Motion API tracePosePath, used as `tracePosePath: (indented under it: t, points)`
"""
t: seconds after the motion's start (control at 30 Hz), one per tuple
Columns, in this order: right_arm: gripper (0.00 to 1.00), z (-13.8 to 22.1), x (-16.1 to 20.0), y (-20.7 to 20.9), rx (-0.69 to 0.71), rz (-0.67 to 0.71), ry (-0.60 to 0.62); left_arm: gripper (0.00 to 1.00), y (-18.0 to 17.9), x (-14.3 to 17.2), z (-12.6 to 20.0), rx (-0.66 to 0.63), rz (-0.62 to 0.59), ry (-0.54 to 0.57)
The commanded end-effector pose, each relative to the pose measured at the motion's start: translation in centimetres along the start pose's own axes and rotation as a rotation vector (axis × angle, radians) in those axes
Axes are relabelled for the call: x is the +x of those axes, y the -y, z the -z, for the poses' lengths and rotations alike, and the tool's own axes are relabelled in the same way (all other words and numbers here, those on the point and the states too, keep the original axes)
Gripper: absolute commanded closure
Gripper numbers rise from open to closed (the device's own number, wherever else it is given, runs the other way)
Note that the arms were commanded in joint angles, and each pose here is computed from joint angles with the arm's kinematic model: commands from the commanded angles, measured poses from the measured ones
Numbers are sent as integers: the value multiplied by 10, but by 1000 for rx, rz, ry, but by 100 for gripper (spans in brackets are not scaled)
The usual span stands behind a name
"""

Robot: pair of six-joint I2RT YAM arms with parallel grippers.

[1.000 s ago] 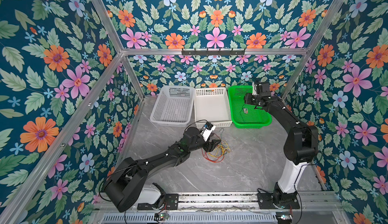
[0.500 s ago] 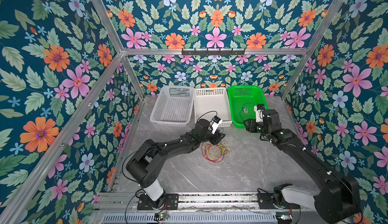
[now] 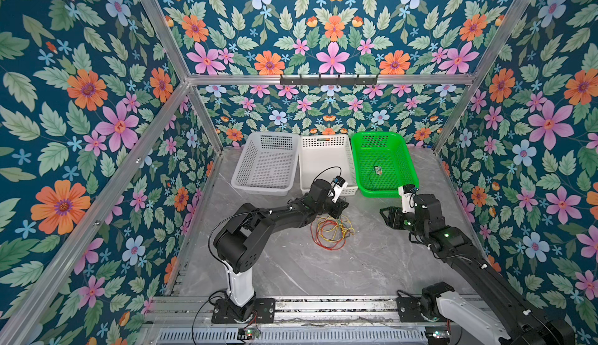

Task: Untangle and sort cables by color
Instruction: Untie the cable from multiple cables.

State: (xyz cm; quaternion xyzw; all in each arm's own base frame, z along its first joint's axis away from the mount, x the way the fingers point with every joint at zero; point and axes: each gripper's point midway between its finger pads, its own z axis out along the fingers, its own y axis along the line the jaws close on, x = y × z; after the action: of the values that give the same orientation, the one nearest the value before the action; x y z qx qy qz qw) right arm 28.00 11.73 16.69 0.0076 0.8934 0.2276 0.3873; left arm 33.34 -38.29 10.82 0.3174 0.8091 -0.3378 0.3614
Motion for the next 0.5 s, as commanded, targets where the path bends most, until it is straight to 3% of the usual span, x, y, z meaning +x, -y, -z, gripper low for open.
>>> tracePosePath:
  t: [0.0,0.03,0.2,0.37,0.47]
  points:
    - [45,-1,7,-1,-15,-13,-16,93,6,0,0,31,0,-16]
    - [45,-2,10,-1,-21,-16,-21,100,7,0,0,40,-2,-17]
    - [45,-7,21,-23,-160,18,-40,100,20,-12,12,79,-11,14]
    - [44,-3,29,-81,-351,238,0,100,46,-38,38,175,-33,106]
    - [43,-2,22,-103,-418,281,54,100,59,-50,49,227,-42,148]
